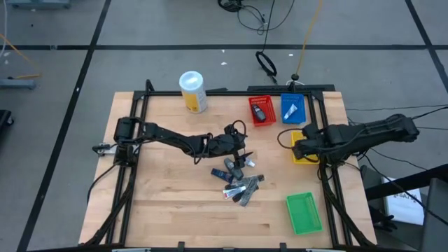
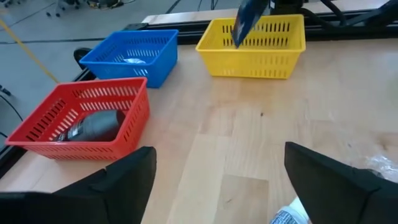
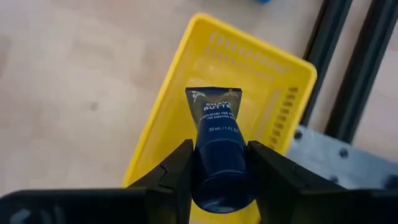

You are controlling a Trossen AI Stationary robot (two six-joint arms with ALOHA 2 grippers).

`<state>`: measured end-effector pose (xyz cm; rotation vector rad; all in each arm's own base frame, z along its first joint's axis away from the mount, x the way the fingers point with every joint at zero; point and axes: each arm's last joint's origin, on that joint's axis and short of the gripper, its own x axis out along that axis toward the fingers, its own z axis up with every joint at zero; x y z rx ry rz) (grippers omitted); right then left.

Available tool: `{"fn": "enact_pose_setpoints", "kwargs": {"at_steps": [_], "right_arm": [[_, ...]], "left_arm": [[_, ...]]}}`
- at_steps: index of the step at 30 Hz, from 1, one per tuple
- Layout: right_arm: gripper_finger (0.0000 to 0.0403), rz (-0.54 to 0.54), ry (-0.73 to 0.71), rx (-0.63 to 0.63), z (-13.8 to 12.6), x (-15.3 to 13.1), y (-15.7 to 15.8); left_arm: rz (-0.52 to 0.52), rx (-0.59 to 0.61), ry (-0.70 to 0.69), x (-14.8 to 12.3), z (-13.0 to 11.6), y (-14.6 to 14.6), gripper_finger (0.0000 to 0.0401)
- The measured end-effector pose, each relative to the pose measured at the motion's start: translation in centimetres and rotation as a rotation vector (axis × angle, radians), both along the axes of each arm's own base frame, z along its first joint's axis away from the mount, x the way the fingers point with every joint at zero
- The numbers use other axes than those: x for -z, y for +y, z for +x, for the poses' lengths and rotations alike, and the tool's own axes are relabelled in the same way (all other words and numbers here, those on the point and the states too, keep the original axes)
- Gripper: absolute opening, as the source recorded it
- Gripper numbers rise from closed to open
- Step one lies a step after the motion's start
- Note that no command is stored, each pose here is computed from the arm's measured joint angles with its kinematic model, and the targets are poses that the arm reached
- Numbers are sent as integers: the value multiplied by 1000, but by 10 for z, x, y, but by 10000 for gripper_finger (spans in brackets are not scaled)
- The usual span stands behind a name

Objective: Pick & Place Travel size toiletries
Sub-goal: Put the black shaving cream into the yellow bin, then put the white toothpaste into the blue bin

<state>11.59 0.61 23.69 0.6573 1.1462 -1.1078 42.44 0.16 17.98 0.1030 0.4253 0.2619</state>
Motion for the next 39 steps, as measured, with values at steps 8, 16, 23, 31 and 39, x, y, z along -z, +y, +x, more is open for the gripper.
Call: {"fn": "enact_pose_setpoints", "kwargs": {"at_steps": [8, 16, 23, 31, 39], "right_arm": [[155, -141, -18, 111, 1, 41, -8], [182, -121, -38, 33, 5, 48, -7], [182, -117, -82, -50, -1, 37, -8], [173, -222, -459, -390, 37, 34, 1], [173, -421, -963, -842, 57, 82, 14]], "left_arm": [[-4, 3, -1, 0, 0, -2, 304], [-5, 23, -18, -1, 1, -9, 283], [-38, 57, -18, -1, 1, -8, 282], [-130, 36, -38, -1, 1, 3, 280], [3, 88, 4, -30, -13, -22, 239]]}}
